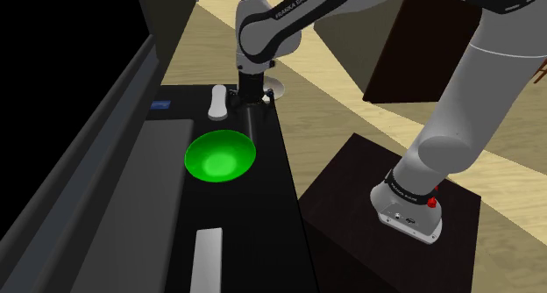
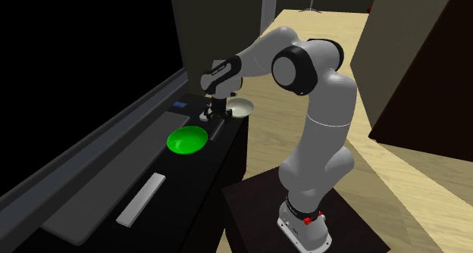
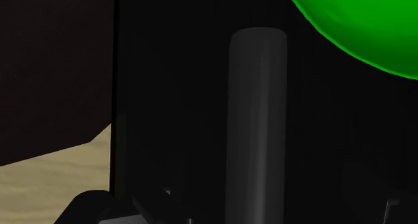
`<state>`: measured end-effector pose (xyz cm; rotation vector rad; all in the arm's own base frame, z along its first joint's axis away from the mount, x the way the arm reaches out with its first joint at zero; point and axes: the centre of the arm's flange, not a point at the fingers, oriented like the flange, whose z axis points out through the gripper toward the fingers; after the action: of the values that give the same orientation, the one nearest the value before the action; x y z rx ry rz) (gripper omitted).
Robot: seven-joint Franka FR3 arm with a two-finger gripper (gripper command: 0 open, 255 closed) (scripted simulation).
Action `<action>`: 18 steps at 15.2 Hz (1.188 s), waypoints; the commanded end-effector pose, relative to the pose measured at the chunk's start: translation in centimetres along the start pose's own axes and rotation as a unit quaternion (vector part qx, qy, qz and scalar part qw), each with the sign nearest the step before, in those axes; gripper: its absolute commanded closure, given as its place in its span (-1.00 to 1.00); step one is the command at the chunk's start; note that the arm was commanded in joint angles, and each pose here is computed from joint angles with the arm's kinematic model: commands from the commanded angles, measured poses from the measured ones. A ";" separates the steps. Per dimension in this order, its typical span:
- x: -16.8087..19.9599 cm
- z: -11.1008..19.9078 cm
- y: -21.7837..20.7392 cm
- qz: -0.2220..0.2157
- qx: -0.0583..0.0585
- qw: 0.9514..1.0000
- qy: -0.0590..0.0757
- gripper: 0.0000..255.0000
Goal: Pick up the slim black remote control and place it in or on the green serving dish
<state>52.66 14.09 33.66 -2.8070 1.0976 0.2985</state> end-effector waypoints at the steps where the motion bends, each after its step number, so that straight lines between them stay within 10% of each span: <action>1: 0.2 1.1 -0.1 0.003 0.000 1.000 0.000 -1.00; 13: 0.2 3.5 -0.1 0.003 0.000 1.000 0.000 -1.00; 14: 0.2 3.5 -0.1 0.003 0.000 1.000 0.000 1.00; 18: 0.2 3.5 -0.1 0.003 0.000 1.000 0.000 1.00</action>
<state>52.51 14.45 30.79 -2.8011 1.1118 0.2901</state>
